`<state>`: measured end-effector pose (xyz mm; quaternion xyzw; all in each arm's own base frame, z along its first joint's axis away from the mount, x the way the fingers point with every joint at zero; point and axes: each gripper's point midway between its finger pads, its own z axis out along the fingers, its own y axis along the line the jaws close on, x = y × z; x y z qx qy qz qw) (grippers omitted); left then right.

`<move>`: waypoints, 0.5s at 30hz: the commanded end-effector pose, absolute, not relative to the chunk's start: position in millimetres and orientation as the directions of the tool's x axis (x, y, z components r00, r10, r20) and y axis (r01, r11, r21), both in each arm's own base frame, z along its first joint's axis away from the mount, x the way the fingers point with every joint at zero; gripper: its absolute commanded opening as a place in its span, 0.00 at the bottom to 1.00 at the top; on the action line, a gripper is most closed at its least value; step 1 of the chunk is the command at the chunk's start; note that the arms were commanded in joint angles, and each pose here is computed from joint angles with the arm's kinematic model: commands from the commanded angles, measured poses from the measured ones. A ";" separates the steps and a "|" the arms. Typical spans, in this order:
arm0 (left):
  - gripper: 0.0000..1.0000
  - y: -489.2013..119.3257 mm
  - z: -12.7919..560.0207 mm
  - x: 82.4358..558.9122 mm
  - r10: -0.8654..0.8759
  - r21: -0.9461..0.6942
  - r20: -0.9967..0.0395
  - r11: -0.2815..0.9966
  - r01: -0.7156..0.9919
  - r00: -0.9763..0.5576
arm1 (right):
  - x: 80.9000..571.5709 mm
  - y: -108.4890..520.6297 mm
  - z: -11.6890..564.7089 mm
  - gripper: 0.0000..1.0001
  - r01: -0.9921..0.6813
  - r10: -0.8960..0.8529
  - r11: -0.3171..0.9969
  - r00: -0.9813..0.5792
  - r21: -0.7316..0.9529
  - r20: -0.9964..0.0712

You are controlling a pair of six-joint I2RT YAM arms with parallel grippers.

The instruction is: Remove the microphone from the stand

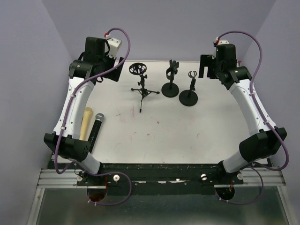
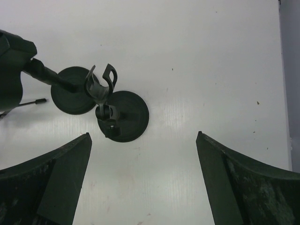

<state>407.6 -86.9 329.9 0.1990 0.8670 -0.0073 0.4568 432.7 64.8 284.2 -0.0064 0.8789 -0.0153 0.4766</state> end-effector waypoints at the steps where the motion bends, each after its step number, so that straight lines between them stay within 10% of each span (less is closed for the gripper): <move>1: 0.98 -27.2 329.4 343.2 0.278 0.218 -0.678 0.960 0.175 -0.680 | 414.9 53.0 315.7 1.00 0.102 0.050 0.995 -0.562 -0.009 -0.825; 15: 0.99 -100.9 297.7 334.9 0.197 -0.143 -0.702 0.902 0.407 -0.685 | 471.3 76.5 316.4 1.00 0.026 0.060 0.998 -0.412 0.054 -0.909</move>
